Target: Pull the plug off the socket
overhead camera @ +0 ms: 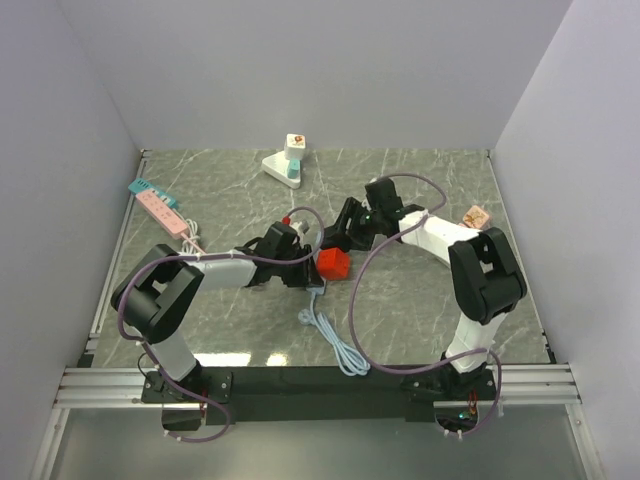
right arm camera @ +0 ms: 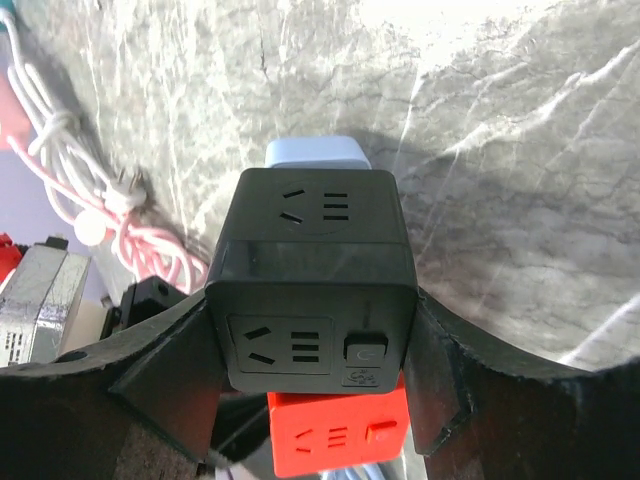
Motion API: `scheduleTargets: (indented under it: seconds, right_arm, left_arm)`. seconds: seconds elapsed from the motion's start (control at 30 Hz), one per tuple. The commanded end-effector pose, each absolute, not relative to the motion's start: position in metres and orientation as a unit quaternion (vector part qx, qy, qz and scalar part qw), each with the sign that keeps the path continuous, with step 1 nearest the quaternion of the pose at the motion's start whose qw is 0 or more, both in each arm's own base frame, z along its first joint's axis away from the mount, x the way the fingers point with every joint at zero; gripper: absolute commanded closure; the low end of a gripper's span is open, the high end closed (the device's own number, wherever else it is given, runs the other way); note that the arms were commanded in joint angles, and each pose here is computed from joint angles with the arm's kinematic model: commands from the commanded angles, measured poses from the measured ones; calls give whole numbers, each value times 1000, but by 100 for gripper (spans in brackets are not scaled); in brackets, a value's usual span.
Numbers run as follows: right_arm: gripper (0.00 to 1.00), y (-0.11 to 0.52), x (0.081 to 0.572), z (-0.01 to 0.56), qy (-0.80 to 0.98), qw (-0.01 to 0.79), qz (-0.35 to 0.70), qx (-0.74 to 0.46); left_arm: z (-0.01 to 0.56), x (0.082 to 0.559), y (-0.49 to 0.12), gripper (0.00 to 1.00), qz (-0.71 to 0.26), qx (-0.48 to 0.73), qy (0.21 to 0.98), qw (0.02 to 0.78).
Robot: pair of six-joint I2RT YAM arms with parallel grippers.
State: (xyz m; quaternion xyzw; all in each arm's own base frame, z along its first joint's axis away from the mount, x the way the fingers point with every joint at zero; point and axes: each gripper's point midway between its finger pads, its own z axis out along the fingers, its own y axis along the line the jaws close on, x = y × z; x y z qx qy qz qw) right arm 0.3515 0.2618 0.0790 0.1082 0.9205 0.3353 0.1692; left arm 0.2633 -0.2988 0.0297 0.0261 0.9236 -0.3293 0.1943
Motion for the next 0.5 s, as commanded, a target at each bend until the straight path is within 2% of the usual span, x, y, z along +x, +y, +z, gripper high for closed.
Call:
scheduleTargets:
  seconds: [0.0, 0.1, 0.13, 0.3, 0.47]
  right_arm:
    - [100, 311, 284, 94, 913, 59, 399, 57]
    - [100, 296, 290, 102, 919, 40, 392, 17]
    - [100, 292, 299, 113, 916, 55, 398, -7]
    - [100, 227, 341, 130, 918, 58, 389, 39]
    - [100, 215, 357, 147, 909, 58, 412, 23]
  left_arm:
    - [11, 301, -266, 100, -242, -46, 940, 236]
    - [9, 299, -262, 100, -241, -49, 941, 233]
    - [8, 299, -261, 100, -240, -51, 941, 233]
    - [4, 293, -252, 100, -237, -60, 943, 227]
    - [2, 293, -249, 100, -235, -65, 943, 225]
